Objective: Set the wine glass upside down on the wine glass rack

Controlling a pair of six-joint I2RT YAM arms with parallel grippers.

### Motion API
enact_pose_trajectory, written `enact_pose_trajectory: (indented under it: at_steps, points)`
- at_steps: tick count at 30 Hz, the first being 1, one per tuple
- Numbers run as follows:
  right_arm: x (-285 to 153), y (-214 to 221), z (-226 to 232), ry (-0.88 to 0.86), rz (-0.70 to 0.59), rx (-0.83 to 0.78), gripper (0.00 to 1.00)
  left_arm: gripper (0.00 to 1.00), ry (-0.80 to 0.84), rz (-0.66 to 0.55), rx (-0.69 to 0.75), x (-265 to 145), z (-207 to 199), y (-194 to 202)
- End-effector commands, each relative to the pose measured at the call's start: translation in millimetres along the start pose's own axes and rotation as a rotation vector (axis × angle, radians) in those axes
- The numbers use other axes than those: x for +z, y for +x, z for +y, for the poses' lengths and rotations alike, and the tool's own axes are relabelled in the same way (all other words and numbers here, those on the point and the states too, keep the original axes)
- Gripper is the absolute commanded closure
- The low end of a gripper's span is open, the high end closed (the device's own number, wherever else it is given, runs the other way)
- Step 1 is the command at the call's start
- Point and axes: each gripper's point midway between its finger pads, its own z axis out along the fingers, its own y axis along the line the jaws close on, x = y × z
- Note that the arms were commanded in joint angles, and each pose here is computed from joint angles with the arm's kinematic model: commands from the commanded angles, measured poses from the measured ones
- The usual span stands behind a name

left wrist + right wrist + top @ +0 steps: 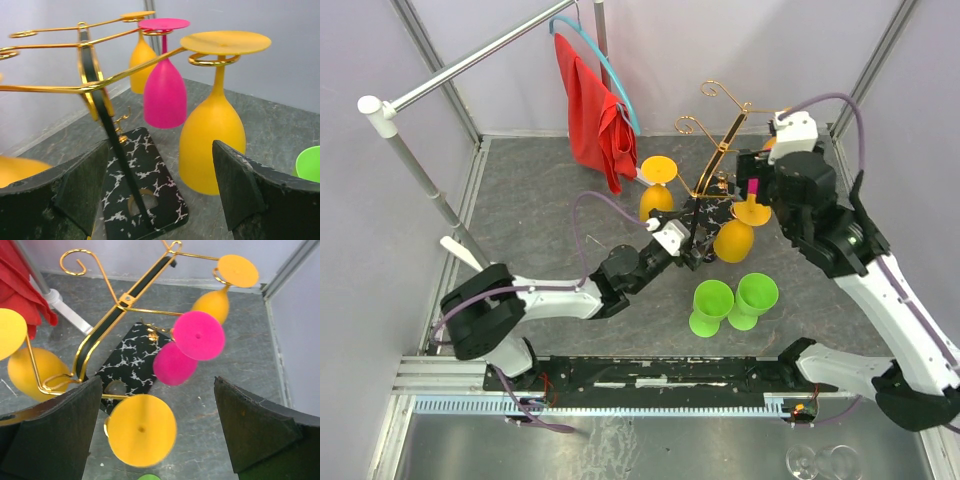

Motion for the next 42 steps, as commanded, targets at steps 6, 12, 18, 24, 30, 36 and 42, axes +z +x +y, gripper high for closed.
enact_pose_trajectory:
  at_steps: [6,12,18,24,30,36,42]
  points:
    - [43,-8,45,-0.056,0.011,0.089,0.0,0.09,-0.174,0.038,0.025,-55,53,-60]
    - [71,4,69,-0.066,0.05,0.122,0.0,0.09,-0.227,0.04,-0.006,-87,72,-90]
    - [93,10,85,-0.069,0.064,0.137,0.0,0.08,-0.241,0.015,-0.016,-108,80,-105]
    - [114,18,97,-0.056,0.109,0.091,0.0,0.07,-0.268,0.019,0.015,-118,88,-107]
    - [114,32,82,0.022,0.194,-0.009,0.0,0.06,-0.266,0.031,0.023,-117,88,-103]
    - [107,51,71,-0.008,0.307,-0.057,0.0,0.05,-0.263,0.04,0.024,-115,86,-100]
    - [112,81,63,-0.062,0.421,-0.071,0.0,0.05,-0.261,0.041,0.014,-115,86,-100]
